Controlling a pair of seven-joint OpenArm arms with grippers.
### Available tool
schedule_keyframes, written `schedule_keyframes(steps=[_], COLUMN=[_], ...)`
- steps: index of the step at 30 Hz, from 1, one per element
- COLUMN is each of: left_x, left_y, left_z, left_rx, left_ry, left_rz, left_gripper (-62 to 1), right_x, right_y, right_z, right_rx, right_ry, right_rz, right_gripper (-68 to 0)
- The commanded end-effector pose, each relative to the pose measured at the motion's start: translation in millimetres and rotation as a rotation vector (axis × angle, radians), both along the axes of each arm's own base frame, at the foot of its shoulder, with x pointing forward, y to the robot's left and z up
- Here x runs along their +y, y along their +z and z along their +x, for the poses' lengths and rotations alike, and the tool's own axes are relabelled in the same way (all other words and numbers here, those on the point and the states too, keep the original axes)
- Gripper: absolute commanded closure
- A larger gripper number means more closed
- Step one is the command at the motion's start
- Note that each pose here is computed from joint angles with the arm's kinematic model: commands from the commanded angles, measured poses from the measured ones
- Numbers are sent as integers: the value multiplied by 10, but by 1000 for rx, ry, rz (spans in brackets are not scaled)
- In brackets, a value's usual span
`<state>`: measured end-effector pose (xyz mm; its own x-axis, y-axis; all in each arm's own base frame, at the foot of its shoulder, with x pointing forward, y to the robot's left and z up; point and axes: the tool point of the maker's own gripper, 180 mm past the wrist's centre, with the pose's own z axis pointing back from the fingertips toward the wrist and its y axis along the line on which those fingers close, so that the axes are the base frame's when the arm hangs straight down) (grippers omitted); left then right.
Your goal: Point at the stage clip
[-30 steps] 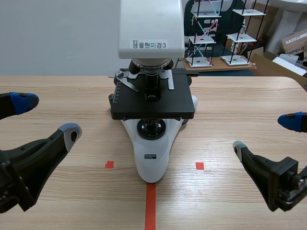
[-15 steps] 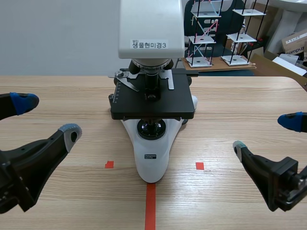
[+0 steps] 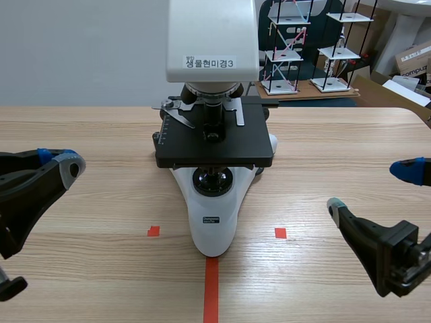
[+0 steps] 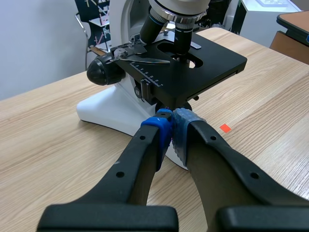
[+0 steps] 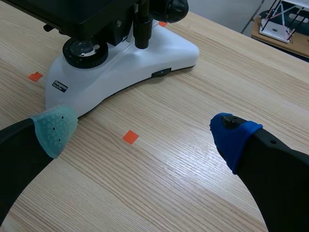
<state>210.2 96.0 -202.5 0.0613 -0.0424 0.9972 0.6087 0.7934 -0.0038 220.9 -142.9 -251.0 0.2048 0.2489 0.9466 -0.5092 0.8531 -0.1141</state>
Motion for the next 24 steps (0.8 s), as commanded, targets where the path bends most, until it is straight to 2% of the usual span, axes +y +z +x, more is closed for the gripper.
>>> schedule_keyframes(steps=[1,9,14,19,22,24], left_x=[-8,51,279,507,565,584], left_y=[87,120,27,41,87,142], left_z=[47,251,495,724,807,849], left_rx=[-42,-95,-100,-124,-134,-138], left_ry=[0,-34,-19,-6,-33,-51], left_rz=[6,128,229,300,321,312], left_gripper=[-17,-16,-16,-17,-17,-17], right_x=[3,3,3,3,3,3], right_y=[66,66,67,67,67,67], right_z=[38,38,38,38,38,38], right_rx=[-25,-25,-26,-26,-26,-26], right_ry=[2,2,2,2,2,2], right_rz=[11,11,11,11,11,11], right_gripper=[-604,-604,-604,-604,-604,-604])
